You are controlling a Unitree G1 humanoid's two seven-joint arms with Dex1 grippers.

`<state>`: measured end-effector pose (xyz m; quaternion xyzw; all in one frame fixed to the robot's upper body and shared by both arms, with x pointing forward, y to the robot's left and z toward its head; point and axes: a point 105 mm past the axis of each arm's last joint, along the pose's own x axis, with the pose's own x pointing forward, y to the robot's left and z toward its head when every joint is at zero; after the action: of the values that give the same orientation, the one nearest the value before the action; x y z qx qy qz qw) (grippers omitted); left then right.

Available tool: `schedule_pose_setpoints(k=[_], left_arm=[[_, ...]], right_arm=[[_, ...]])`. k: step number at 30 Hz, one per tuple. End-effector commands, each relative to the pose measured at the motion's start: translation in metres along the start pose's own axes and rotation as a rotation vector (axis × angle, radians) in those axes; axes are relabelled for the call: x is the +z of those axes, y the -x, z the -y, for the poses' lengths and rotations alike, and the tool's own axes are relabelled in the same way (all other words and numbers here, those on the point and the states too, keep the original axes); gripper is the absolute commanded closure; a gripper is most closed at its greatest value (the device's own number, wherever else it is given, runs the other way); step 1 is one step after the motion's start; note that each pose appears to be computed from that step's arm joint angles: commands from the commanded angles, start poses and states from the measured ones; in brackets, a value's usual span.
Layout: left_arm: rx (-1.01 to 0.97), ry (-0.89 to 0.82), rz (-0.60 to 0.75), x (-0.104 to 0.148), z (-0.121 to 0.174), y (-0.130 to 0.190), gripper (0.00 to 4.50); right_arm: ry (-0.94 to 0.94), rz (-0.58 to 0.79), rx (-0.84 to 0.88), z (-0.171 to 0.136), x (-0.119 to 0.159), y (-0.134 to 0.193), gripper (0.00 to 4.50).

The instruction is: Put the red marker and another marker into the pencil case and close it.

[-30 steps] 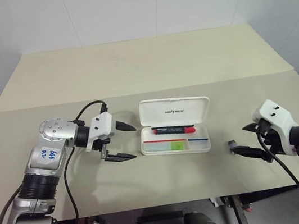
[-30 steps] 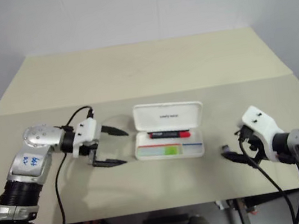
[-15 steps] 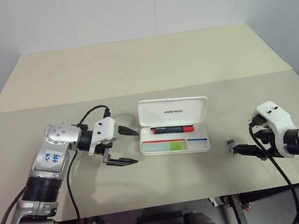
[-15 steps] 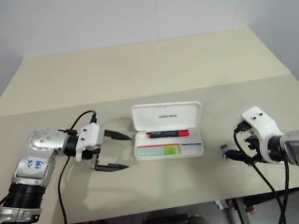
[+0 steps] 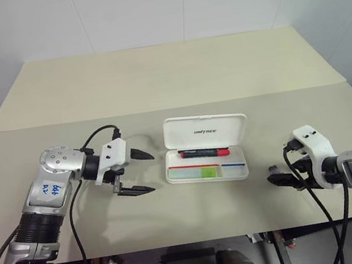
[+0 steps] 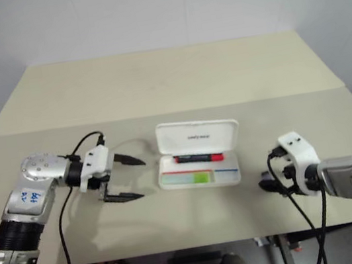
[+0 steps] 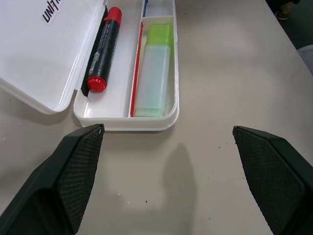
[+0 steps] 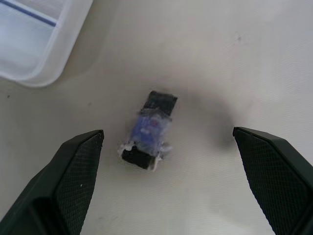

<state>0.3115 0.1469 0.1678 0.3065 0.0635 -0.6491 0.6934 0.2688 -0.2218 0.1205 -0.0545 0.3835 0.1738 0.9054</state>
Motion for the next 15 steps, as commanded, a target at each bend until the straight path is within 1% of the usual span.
schedule_pose_setpoints(k=[1,4,14,15], left_arm=[[0.038,-0.036,0.019,0.0106,-0.0033,0.0095,0.01],[0.043,-0.036,0.016,0.0111,-0.0033,0.0105,0.0],[0.05,-0.045,0.01,0.0129,-0.0048,0.0122,0.0],[0.05,-0.047,0.011,0.0134,-0.0048,0.0122,0.0]], right_arm=[[0.003,0.007,0.021,-0.0098,0.0002,-0.0052,0.0],[0.004,0.006,0.025,-0.0149,-0.0012,-0.0092,0.61],[0.044,-0.027,-0.008,-0.0097,-0.0029,-0.0065,4.02],[0.05,-0.026,-0.008,-0.0095,-0.002,-0.0055,4.02]])
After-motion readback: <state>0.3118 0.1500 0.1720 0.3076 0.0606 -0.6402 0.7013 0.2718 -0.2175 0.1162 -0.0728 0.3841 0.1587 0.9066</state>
